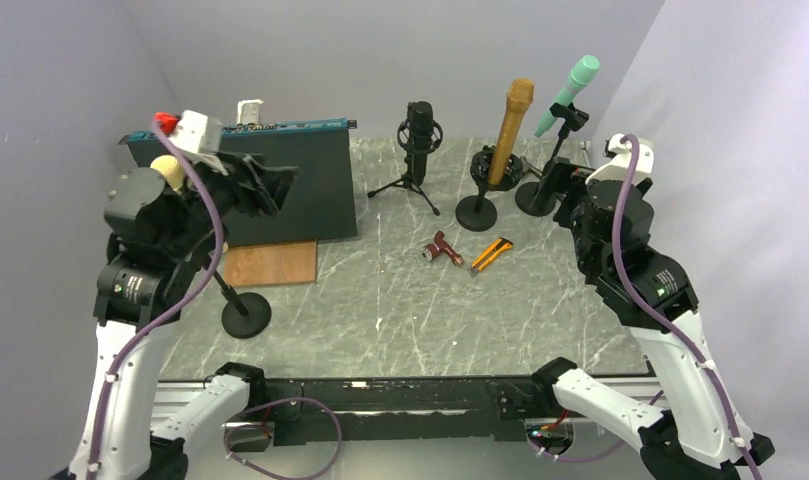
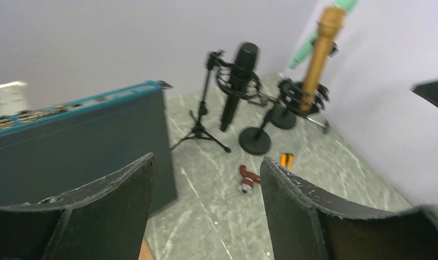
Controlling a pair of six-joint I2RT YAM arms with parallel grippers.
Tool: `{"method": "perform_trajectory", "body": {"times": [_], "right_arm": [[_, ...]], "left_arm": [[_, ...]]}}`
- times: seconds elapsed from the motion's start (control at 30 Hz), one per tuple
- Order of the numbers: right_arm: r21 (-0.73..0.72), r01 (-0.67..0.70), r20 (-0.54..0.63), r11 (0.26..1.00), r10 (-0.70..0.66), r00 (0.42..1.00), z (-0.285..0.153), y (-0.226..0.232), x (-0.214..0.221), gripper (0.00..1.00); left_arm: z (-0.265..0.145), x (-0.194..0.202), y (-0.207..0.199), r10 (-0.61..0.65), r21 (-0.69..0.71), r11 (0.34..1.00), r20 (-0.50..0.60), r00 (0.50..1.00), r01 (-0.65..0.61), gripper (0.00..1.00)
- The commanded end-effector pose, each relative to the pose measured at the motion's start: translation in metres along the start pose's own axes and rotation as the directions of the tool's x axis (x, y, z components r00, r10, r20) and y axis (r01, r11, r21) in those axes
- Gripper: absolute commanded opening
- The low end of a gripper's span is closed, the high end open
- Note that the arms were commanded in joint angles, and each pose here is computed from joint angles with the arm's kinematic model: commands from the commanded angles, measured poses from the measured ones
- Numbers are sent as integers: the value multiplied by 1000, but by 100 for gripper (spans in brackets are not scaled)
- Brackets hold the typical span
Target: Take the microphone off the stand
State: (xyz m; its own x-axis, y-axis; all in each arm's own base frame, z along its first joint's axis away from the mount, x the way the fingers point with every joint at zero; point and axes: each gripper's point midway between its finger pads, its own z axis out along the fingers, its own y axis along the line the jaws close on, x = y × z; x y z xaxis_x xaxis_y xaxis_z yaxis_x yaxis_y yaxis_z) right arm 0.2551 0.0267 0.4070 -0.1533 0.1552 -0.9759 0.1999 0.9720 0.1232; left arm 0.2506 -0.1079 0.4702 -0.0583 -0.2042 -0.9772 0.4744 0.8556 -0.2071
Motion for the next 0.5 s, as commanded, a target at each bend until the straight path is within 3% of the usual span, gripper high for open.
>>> {"method": "perform_trajectory", "body": {"times": [0.0, 0.37, 0.47], "right_arm": [[-12, -55, 0, 998, 55, 998, 4, 7, 4, 100], [82, -244, -48, 966, 248, 967, 11, 3, 34, 100], [-81, -262, -70, 962, 256, 964, 7, 29, 35, 100]], "left_arm": [[12, 1, -31, 74, 109, 991, 29, 997, -77, 74], [20, 35, -42, 59, 201, 978, 25, 998, -63, 73], [17, 40, -41, 59, 198, 979, 3, 998, -59, 71]]}}
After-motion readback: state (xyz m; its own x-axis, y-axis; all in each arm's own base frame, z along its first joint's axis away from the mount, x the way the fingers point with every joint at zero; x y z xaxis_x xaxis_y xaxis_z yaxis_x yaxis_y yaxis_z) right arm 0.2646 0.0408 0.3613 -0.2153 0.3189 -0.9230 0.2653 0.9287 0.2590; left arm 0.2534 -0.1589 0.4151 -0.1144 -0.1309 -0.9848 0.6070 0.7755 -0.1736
